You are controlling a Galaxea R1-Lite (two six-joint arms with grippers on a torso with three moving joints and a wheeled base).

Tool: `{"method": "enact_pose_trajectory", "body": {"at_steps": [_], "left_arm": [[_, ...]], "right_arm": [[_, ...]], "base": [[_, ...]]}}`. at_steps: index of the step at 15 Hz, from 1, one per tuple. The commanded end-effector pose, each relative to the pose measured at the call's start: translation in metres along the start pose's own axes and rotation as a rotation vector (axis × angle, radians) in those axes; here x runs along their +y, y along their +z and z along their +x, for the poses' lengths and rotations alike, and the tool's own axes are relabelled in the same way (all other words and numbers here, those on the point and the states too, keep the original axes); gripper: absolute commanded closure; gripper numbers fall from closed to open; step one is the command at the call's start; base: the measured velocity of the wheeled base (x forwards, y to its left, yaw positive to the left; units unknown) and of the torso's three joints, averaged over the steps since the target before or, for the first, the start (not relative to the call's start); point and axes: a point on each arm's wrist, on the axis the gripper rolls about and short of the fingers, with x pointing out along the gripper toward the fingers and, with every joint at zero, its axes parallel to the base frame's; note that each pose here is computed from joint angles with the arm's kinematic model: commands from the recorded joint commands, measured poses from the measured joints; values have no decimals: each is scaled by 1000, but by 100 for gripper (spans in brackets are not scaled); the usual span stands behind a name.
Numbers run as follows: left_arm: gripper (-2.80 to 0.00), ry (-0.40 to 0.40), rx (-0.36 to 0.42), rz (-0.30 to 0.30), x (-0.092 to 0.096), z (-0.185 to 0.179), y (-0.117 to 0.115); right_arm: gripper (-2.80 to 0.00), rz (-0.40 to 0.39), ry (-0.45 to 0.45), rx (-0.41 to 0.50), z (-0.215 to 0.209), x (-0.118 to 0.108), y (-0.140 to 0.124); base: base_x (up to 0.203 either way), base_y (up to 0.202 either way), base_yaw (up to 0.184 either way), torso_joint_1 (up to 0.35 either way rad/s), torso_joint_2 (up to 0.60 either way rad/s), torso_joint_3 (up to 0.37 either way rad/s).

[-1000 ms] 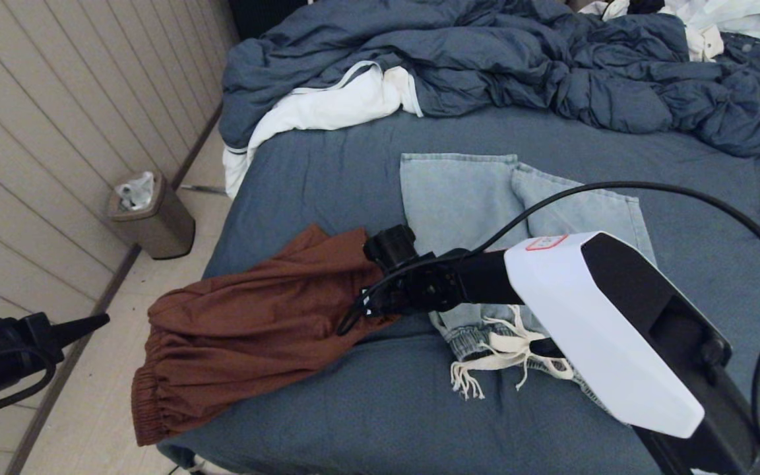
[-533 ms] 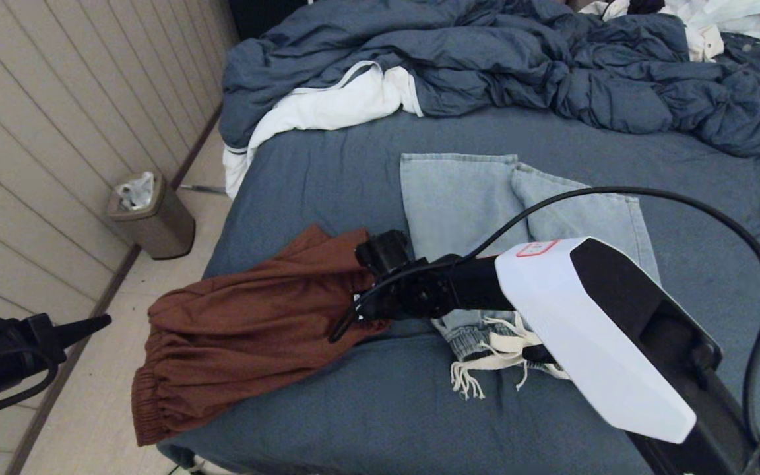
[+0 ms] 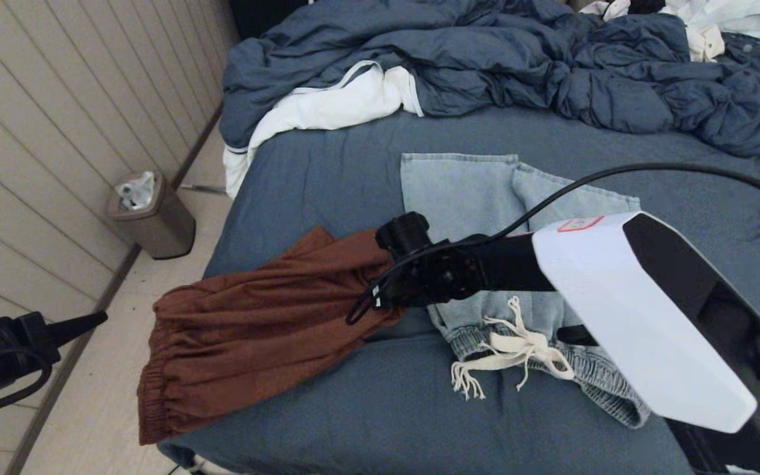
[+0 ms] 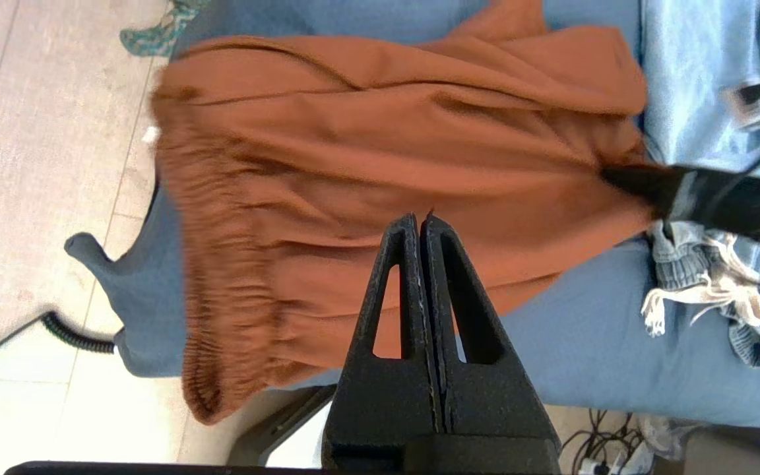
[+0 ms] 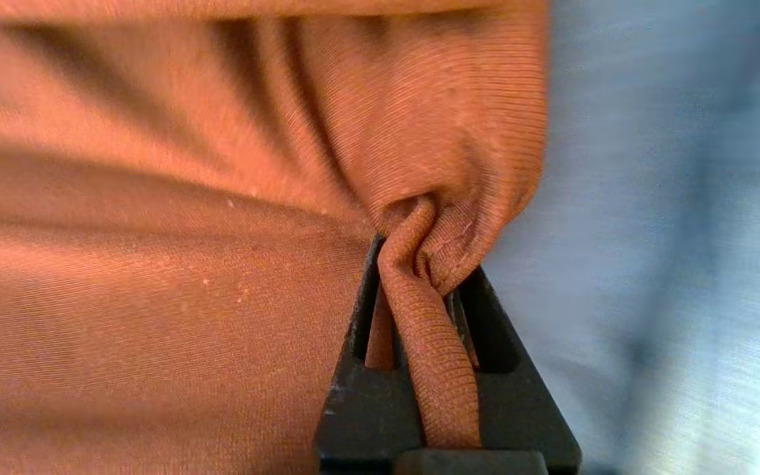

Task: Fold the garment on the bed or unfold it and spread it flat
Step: Fold the brown shorts

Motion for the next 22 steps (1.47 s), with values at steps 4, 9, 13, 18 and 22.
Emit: {"method": "enact_pose_trajectory", "body": {"at_steps": [4, 9, 13, 18, 22], "left_arm": [[0, -23, -9, 13, -7, -4, 0], [0, -45, -23, 34, -16, -10, 1], [0, -47, -23, 36, -19, -13, -1], [0, -45, -19, 33, -20, -16, -4], [0, -49, -30, 41, -23, -20, -5]], "right_arm": [[0, 56, -35, -73, -58, -35, 27], [0, 100, -93, -85, -86, -72, 31], [0, 113, -99, -147, -114, -82, 43], [0, 7, 70, -219, -133, -3, 48], [0, -140, 193, -186, -101, 85, 20]], "base": [[0, 0, 0, 0, 0, 0], [0, 0, 0, 0, 0, 0], [0, 0, 0, 0, 0, 0], [0, 0, 0, 0, 0, 0], [0, 0, 0, 0, 0, 0]]}}
